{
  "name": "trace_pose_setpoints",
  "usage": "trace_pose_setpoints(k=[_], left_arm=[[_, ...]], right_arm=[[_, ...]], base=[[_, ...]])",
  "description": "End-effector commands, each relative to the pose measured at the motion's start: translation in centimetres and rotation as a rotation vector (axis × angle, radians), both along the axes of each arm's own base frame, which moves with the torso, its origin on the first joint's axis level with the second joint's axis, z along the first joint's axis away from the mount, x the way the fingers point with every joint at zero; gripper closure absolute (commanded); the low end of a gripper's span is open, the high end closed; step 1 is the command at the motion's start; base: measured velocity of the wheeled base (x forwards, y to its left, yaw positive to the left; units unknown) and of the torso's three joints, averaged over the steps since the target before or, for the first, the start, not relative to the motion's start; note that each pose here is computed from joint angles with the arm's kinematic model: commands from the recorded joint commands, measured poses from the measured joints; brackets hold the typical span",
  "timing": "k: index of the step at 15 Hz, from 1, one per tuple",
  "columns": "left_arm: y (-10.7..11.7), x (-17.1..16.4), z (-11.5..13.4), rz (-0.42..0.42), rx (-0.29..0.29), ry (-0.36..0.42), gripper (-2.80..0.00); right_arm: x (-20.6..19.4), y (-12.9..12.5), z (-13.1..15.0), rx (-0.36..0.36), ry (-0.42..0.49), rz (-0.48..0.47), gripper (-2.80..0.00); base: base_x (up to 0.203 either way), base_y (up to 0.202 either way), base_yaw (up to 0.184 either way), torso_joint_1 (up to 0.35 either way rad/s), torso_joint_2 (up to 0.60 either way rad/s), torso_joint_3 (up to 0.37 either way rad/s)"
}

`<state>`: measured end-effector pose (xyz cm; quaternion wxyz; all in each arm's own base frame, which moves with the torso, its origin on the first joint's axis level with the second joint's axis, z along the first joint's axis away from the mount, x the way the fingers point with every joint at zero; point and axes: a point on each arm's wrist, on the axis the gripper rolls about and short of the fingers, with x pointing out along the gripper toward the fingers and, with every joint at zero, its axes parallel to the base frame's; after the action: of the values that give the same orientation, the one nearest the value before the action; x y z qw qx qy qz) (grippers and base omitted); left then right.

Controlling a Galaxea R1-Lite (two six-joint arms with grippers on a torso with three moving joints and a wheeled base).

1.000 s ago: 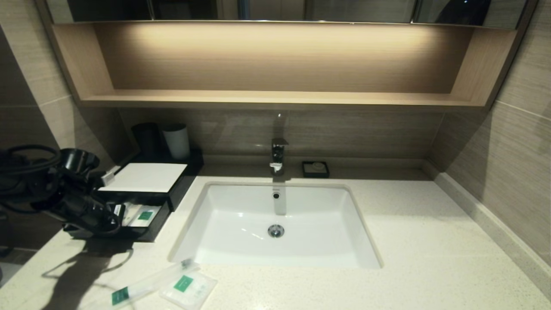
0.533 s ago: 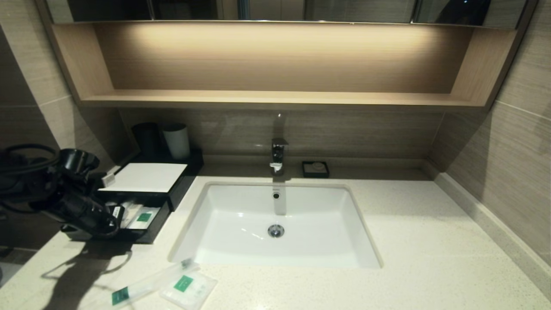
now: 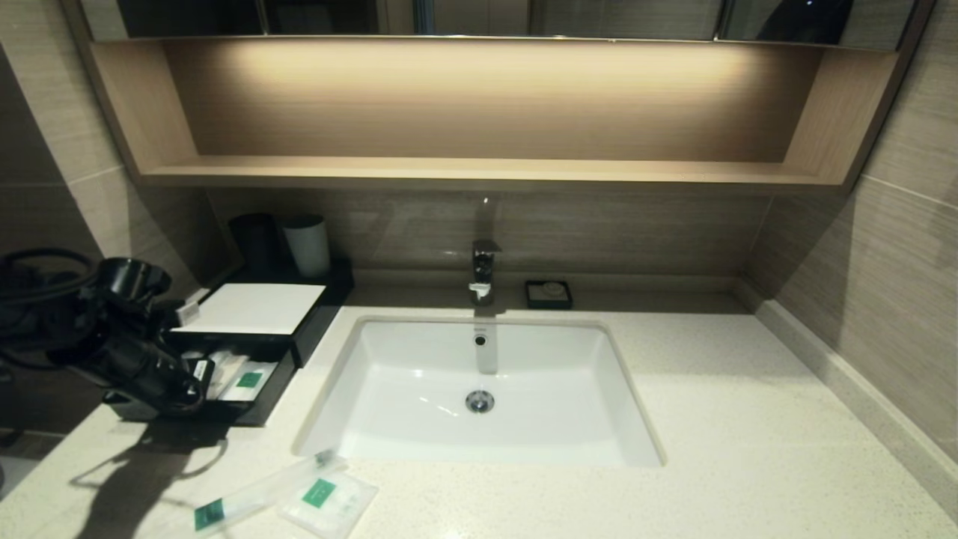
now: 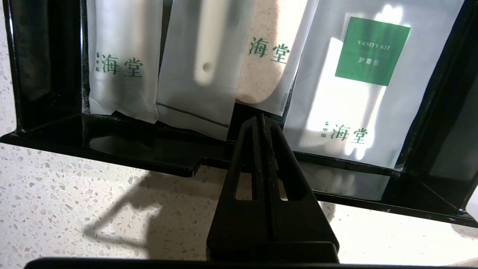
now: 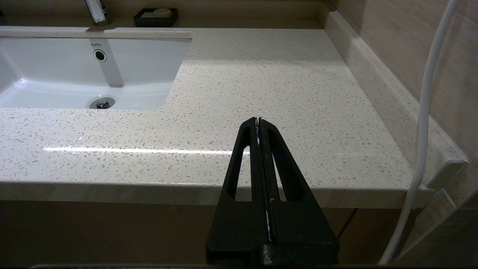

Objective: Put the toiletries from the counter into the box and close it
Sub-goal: Open the drawer

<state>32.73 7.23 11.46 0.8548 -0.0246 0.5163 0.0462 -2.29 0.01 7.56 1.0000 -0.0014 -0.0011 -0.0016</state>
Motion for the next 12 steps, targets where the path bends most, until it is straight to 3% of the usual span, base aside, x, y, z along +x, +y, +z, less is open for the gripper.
trace_pose_setpoints(k=[1, 12], left_arm=[[-0.03, -0.15, 0.21, 0.000, 0.000, -0.001, 0.00], [-0.16, -0.76, 0.63, -0.011, -0.002, 0.033, 0.00]], right_arm=[[0.02, 0.00, -0.04, -0.001, 0.002, 0.000, 0.00], [0.02, 0.00, -0.04, 0.000, 0.002, 0.000, 0.00]], base=[[0.000, 0.000, 0.000, 0.000, 0.00, 0.000], [0.000, 0.000, 0.000, 0.000, 0.00, 0.000]])
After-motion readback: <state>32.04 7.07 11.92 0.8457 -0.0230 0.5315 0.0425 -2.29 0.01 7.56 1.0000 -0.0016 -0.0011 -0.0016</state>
